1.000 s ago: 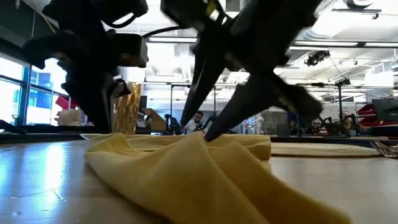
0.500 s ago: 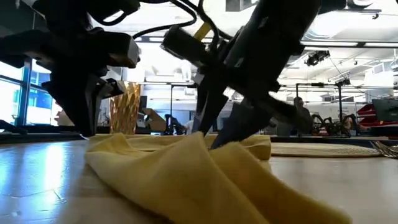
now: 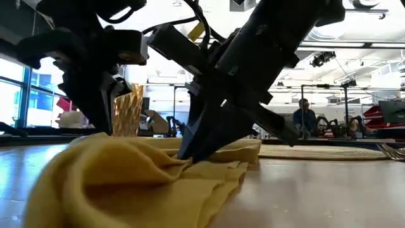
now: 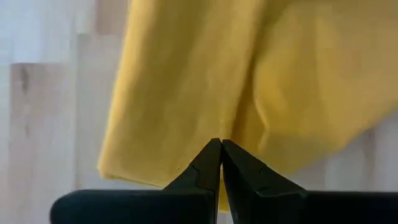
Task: Set table place
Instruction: Fold the yellow table napkin
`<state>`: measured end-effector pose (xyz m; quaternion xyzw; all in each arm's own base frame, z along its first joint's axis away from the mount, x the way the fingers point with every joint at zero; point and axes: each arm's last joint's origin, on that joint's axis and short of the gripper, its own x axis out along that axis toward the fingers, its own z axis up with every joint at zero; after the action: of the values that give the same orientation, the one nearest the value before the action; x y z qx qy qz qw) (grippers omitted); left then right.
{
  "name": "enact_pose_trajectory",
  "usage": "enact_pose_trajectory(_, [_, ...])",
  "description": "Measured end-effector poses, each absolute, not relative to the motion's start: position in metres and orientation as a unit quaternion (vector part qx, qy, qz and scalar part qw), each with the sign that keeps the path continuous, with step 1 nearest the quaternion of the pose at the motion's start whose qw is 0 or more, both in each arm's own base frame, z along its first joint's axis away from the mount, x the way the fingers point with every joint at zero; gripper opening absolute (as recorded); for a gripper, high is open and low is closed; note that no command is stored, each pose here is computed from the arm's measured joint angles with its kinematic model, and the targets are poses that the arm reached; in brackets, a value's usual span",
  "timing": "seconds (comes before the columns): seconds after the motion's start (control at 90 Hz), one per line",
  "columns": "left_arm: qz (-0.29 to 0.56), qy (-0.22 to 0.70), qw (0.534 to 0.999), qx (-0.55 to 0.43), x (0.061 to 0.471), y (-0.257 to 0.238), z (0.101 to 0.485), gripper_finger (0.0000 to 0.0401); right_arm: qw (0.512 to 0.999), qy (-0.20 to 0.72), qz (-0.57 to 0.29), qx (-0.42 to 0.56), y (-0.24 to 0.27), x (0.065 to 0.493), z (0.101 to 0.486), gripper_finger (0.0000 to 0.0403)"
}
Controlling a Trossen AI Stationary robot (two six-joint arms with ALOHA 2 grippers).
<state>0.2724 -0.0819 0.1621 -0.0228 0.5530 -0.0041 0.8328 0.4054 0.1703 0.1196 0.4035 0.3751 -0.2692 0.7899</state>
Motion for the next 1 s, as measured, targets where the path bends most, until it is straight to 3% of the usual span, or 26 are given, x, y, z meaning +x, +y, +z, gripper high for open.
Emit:
enact_pose_trajectory(0.389, [0.027,0.512,0.858,-0.019,0.270,-0.071,0.183,0.0000,0.882,0.402,-0.107,0.219,0.192,0.431,0.187,0.0000])
enact_pose_trajectory(0.578, [0.004,0.517,0.856,-0.010,0.271,-0.063,0.184,0.0000,0.916,0.328,-0.005,0.229,0.204,0.453,0.183,0.0000])
enact_pose_trajectory(0.756, [-0.012,0.523,0.852,0.007,0.267,-0.058,0.193,0.0000,0.907,0.299,0.037,0.294,0.210,0.468,0.158,0.0004])
enact_pose_trajectory(0.856, [-0.019,0.521,0.853,0.018,0.263,-0.057,0.201,0.0000,0.900,0.298,0.073,0.309,0.210,0.471,0.158,0.0029])
enact_pose_trajectory(1.0, [-0.044,0.523,0.851,0.019,0.252,-0.056,0.213,0.0000,0.896,0.299,0.102,0.312,0.206,0.473,0.164,0.0107])
